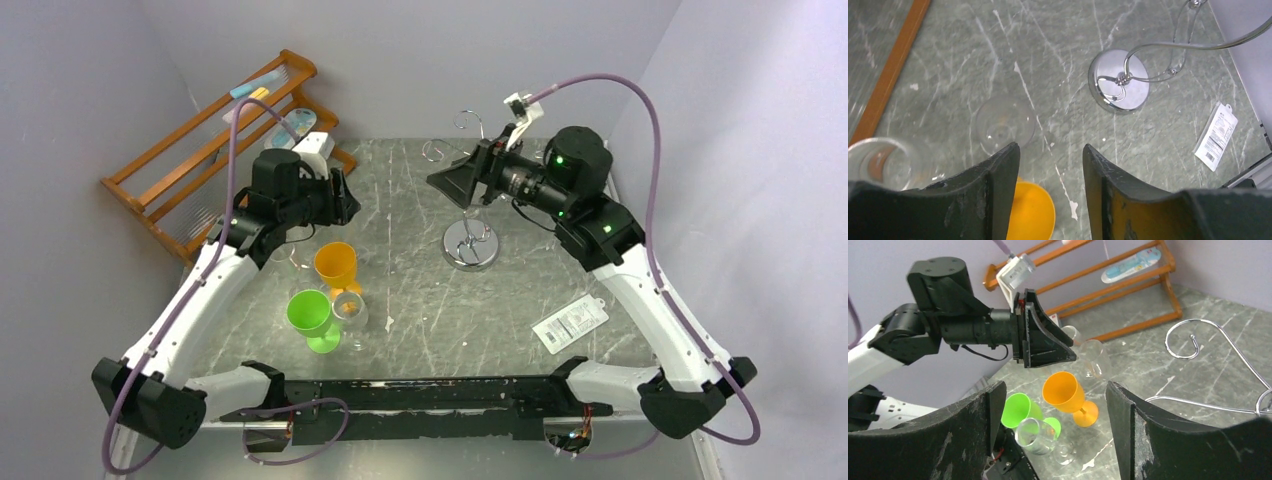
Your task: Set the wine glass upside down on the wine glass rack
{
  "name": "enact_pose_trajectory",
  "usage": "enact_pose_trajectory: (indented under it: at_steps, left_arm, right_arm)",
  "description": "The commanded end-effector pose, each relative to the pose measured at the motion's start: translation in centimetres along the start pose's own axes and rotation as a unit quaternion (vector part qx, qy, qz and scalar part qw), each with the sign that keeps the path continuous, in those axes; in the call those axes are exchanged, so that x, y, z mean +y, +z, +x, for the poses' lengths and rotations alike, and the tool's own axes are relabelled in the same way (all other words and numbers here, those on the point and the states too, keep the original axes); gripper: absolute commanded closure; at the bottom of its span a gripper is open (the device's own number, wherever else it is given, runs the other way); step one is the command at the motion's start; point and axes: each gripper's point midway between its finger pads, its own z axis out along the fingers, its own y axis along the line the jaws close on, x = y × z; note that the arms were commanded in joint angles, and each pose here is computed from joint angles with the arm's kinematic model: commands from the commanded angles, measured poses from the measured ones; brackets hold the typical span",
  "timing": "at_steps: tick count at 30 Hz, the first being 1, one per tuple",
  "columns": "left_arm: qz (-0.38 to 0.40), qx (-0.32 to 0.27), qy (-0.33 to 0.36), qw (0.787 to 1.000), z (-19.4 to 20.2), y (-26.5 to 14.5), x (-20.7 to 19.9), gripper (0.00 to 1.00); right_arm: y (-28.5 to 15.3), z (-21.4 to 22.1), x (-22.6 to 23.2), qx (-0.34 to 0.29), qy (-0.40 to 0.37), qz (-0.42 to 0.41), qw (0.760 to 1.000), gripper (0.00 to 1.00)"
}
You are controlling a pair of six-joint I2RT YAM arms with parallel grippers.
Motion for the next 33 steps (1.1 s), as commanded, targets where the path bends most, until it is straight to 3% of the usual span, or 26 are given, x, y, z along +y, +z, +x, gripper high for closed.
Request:
enact_pose_trajectory:
  at_steps: [1,7,23,25,26,28,33]
  left_arm:
    - [0.054,-0.042,0.033,0.997,-3.6,1.4,-2.2,0.47]
    - [-0.041,0.019,0.046,0.998,-1.0,3.6,1.3,0.55]
    - [-0.034,0.121,0.117,0.985,3.8,6.7,1.7,0.57]
    - [-0.038,0.126,0.124,0.983,4.1,6.9,1.6,0.63]
    - [-0.038,0.129,0.131,0.982,4.2,7.0,1.5,0.77]
    - [-0.036,0.132,0.146,0.980,4.0,6.9,0.9,0.91]
    - [-0.017,0.087,0.173,0.981,0.9,5.5,-1.2,0.95]
  right_arm:
    - [1.1,0.0,-0.6,-0.008,-0.013,0.031,0.999,0.23]
    - [2.0,1.2,-0.1,-0.002,-0.003,0.017,1.000,0.24]
    - [2.0,3.7,0.9,0.016,0.021,0.002,1.000,0.24]
    - [2.0,3.8,1.0,0.015,0.023,0.002,1.000,0.24]
    - [2.0,3.8,1.0,0.016,0.023,0.002,1.000,0.24]
    - [2.0,3.9,1.2,0.016,0.025,0.001,1.000,0.25]
    - [1.8,4.1,1.4,0.014,0.033,-0.001,0.999,0.25]
